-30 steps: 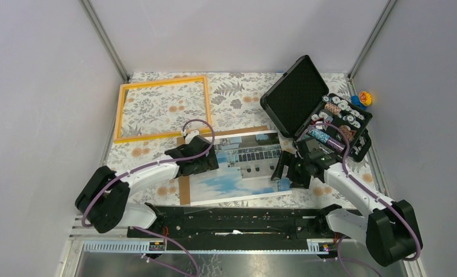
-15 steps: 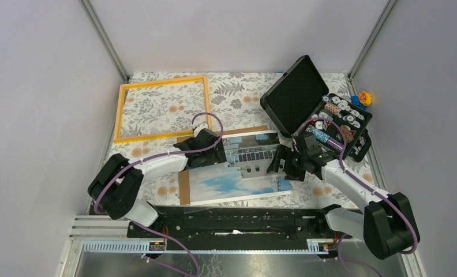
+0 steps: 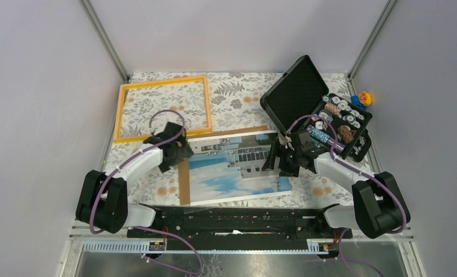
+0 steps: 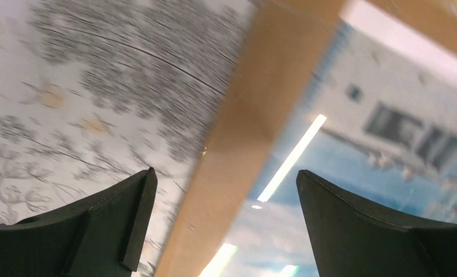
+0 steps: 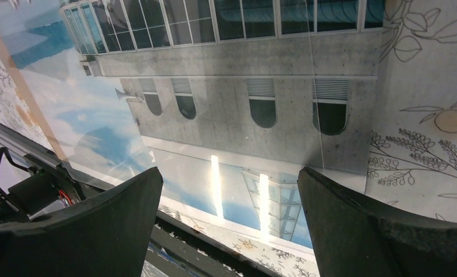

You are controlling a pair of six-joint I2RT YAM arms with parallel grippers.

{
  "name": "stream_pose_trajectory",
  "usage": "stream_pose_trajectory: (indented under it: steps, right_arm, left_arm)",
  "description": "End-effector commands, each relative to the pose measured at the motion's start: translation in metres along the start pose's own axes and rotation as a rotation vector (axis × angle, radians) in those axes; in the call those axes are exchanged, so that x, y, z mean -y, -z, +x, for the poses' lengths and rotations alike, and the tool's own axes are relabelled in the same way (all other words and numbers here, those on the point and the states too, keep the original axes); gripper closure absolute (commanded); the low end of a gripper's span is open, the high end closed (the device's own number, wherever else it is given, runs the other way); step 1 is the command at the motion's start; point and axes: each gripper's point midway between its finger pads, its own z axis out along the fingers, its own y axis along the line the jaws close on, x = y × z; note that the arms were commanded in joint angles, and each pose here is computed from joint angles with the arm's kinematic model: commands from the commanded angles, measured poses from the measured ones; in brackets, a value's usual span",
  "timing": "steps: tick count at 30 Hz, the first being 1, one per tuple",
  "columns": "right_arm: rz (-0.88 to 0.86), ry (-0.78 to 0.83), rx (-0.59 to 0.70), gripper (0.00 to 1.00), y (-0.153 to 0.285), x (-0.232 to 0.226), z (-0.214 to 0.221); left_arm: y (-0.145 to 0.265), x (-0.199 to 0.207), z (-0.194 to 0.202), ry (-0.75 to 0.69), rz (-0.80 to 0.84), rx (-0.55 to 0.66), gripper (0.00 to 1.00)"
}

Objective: Put the photo into the frame

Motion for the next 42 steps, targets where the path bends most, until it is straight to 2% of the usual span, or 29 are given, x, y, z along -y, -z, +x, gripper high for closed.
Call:
stream_pose_trajectory:
  steps: [1,8,16,24,29,36,42]
  right_arm:
    - [-0.051,0.047,0.027,0.04,-0.003,-0.013,-0.016]
    - [-0.036,0.051,0.032,0.04,-0.006,-0.008,-0.015]
    - [-0.034,0.048,0.008,0.04,-0.013,-0.004,-0.011]
    - [-0.001,0.049,-0.004,0.04,-0.016,0.003,-0.010]
    - [-0.015,0.044,-0.006,0.04,-0.018,0.001,-0.010]
    - [-0.009,0.041,-0.019,0.04,-0.021,0.003,-0.008]
    - [-0.009,0.038,-0.011,0.04,-0.021,0.002,-0.010]
  left_arm:
    - [-0.018,-0.014,-0.021,0.144,0.058,-0.023,0.01]
    - [-0.025,0.007,-0.054,0.127,0.174,0.099,0.01]
    - [-0.034,0.021,-0.081,0.242,0.283,0.211,0.01]
    - [-0.042,0.032,-0.050,0.218,0.309,0.091,0.01]
    - [-0.052,0.045,-0.046,0.198,0.336,0.043,0.01]
    - [-0.027,0.065,-0.055,0.159,0.414,0.105,0.01]
    - [-0.004,0.089,-0.046,0.111,0.503,0.083,0.01]
